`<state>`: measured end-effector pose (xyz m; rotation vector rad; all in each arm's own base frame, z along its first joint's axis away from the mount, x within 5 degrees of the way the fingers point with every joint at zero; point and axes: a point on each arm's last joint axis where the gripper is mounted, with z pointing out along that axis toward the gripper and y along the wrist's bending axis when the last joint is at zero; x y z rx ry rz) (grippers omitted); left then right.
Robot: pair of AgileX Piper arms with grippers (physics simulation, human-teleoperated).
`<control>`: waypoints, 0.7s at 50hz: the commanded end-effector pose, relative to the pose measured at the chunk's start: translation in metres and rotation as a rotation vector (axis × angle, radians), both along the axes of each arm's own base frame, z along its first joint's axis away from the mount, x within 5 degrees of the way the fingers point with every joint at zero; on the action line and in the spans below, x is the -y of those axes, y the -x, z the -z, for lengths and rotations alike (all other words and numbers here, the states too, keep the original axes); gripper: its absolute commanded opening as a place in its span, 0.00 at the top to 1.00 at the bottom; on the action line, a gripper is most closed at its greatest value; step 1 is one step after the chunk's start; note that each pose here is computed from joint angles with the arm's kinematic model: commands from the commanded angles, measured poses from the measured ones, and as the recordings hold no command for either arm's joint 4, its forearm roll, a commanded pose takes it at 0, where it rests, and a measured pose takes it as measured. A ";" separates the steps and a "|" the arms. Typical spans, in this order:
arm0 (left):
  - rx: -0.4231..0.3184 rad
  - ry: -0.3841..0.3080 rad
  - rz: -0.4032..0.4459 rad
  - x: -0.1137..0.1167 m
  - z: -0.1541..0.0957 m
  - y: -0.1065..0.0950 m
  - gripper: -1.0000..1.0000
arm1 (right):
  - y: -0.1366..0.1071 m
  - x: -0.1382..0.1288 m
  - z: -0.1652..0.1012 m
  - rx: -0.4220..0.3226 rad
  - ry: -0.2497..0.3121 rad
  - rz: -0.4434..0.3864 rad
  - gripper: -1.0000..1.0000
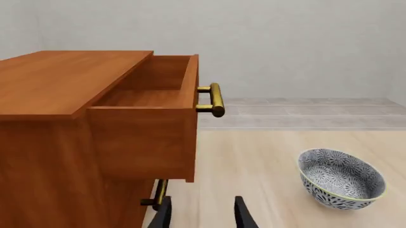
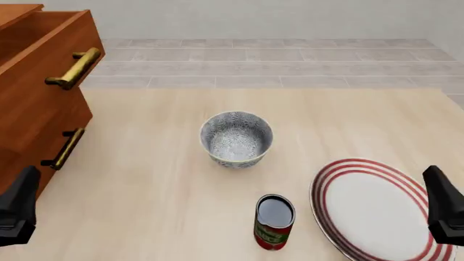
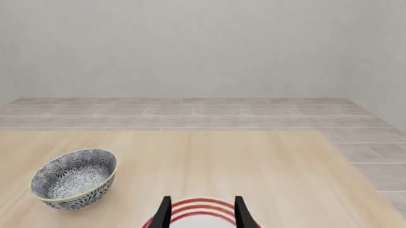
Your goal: Put the bowl on the plate.
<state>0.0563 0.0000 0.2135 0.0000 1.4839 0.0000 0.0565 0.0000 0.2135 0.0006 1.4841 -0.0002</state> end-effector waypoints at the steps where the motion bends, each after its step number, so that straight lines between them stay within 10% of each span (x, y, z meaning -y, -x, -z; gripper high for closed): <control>1: -0.001 0.000 0.000 0.000 -0.001 0.000 0.00 | -0.002 0.000 -0.001 0.000 0.001 0.004 0.00; 35: -0.001 0.000 0.000 0.000 -0.001 0.000 0.00 | -0.026 -0.002 -0.039 0.008 0.022 -0.022 0.00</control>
